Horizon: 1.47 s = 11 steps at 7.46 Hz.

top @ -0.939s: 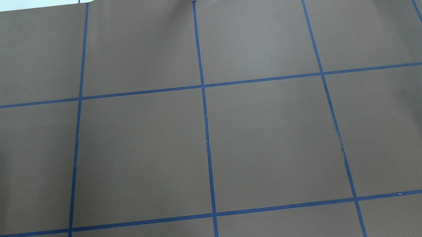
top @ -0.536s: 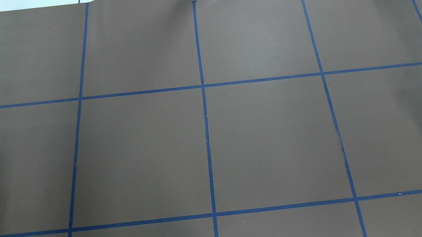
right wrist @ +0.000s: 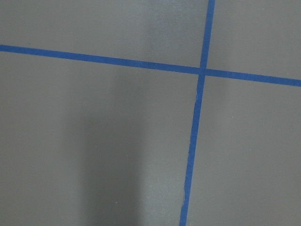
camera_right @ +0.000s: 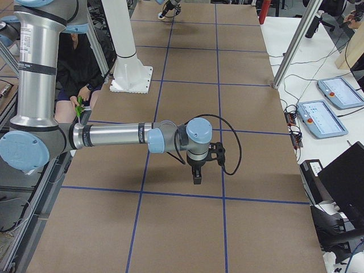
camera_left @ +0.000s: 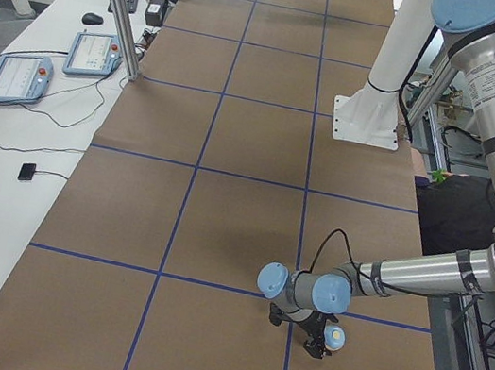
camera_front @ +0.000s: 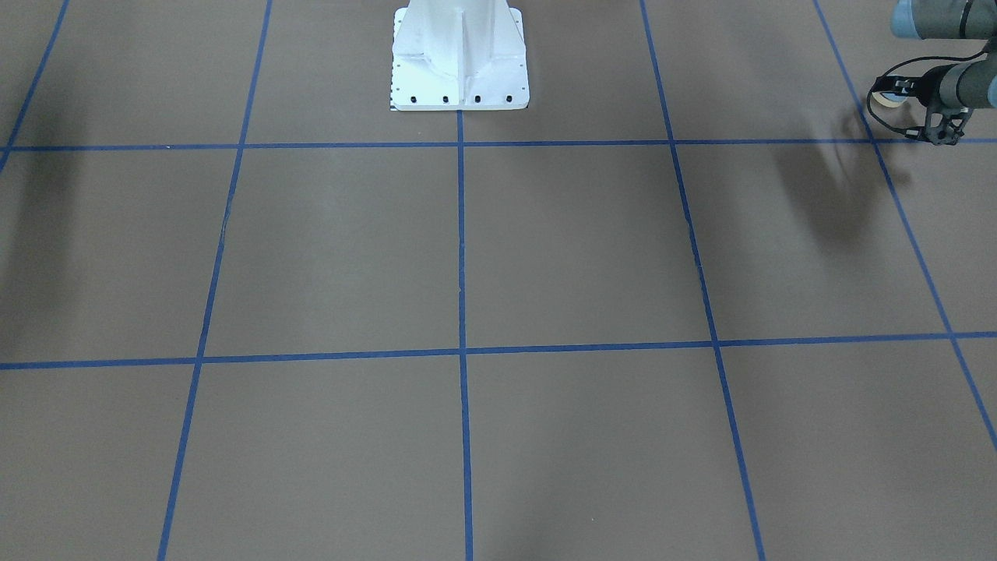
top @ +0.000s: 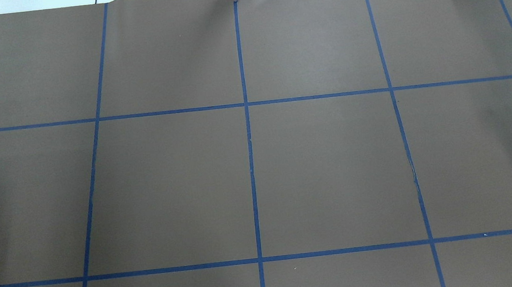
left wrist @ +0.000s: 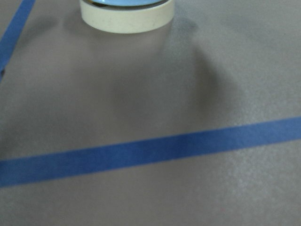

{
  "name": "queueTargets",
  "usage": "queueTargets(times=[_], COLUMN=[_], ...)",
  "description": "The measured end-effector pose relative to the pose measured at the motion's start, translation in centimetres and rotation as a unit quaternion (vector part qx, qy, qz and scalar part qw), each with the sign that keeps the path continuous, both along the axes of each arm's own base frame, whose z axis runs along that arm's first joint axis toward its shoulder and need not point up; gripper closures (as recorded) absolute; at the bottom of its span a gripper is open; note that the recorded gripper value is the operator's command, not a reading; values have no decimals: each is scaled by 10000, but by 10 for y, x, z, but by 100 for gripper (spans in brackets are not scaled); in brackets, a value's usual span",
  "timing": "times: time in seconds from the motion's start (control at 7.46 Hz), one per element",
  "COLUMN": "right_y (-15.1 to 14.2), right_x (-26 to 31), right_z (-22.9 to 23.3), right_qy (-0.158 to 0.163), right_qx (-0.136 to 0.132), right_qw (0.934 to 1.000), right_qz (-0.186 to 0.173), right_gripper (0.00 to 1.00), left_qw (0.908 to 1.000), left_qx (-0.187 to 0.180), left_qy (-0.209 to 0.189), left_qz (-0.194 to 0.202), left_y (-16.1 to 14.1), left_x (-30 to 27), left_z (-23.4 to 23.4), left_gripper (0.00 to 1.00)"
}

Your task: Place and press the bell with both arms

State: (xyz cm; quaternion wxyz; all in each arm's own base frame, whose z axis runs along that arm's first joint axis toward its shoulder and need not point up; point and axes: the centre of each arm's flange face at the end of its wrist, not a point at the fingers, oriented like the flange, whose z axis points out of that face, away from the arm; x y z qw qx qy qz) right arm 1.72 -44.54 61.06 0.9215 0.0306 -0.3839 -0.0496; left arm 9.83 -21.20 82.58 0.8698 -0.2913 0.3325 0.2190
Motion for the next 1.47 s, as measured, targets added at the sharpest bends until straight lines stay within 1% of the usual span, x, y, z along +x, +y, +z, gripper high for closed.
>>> queueTargets(times=[0.13, 0.27, 0.67, 0.8, 0.94, 1.07, 1.21, 1.34, 1.47], right_y=[0, 0, 0, 0, 0, 0, 0, 0, -1], right_x=[0, 0, 0, 0, 0, 0, 0, 0, 0], right_z=[0, 0, 0, 0, 0, 0, 0, -1, -3], right_qy=[0, 0, -6, -7, -7, -7, -10, -14, -19], right_qx=[-1, -1, -9, -11, -9, -8, -6, 4, 15], right_qw=[10000, 10000, 10000, 10000, 10000, 10000, 10000, 10000, 10000], right_qz=[1, 1, 4, 5, 6, 6, 7, 9, 10], right_gripper=[0, 0, 0, 0, 0, 0, 0, 0, 0], left_qw=[10000, 10000, 9997, 9994, 9991, 9984, 9972, 9954, 9918], left_qx=[14, 46, 193, 254, 331, 436, 577, 744, 950], left_qy=[11, 36, 167, 214, 278, 365, 473, 583, 689], left_qz=[8, 18, 39, 43, 41, 17, -37, -184, -503], left_y=[0, -1, -1, 1, 6, 10, 7, -2, -21], left_x=[1, 1, 3, 1, -3, -7, -7, -8, -14], left_z=[0, -1, -8, -16, -32, -53, -75, -95, -113], left_gripper=[70, 74, 75, 76, 80, 80, 80, 80, 80])
